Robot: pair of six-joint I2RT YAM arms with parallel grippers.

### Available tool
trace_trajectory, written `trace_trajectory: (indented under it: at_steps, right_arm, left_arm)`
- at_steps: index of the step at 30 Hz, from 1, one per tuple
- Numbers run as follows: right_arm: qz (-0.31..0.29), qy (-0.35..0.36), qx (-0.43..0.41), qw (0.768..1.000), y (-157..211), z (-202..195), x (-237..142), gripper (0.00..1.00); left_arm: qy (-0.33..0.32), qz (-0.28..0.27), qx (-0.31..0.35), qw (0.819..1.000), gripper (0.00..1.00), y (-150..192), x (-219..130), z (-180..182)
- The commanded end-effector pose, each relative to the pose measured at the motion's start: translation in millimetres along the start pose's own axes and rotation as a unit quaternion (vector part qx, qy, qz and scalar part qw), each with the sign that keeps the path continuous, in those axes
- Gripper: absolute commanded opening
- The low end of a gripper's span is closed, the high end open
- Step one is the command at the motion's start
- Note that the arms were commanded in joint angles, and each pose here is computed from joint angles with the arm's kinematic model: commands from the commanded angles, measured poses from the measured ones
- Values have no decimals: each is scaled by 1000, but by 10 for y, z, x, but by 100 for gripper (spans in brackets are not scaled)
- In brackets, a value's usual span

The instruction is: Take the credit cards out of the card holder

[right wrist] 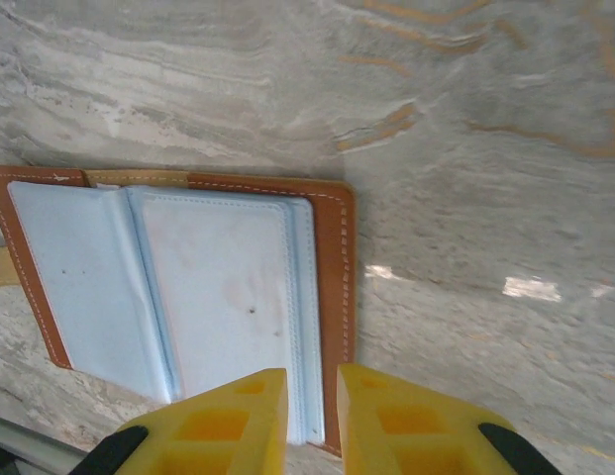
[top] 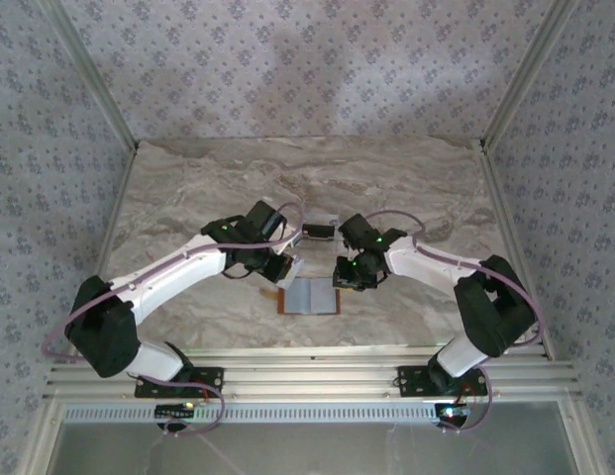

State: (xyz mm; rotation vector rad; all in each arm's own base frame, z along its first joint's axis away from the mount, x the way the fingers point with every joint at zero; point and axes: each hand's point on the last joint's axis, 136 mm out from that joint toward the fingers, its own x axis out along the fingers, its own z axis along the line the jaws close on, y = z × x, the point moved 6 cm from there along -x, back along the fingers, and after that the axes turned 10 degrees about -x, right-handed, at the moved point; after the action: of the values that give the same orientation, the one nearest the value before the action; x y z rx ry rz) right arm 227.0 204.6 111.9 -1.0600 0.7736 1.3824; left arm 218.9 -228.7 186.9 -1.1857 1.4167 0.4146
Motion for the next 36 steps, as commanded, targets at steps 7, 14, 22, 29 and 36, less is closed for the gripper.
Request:
trace_trajectory:
  at_steps: [7,14,22,29,36]
  right_arm:
    - [-5,22,7,1000,21,-228,-271,21]
    - [-10,22,19,1000,35,-326,-346,21]
    - [-8,20,35,999,72,-426,-343,21]
    - [-8,17,48,999,103,-508,-321,21]
    - [-1,13,60,998,118,-571,-265,21]
  left_arm:
    - [-6,2,308,951,0,-303,-209,-211]
    - [-31,14,471,882,0,-563,-248,-216]
    - [-33,14,522,852,0,-1042,-220,-169]
    - [-28,33,538,842,0,-1320,-86,-95]
    - [-28,41,547,836,0,-1547,124,-68]
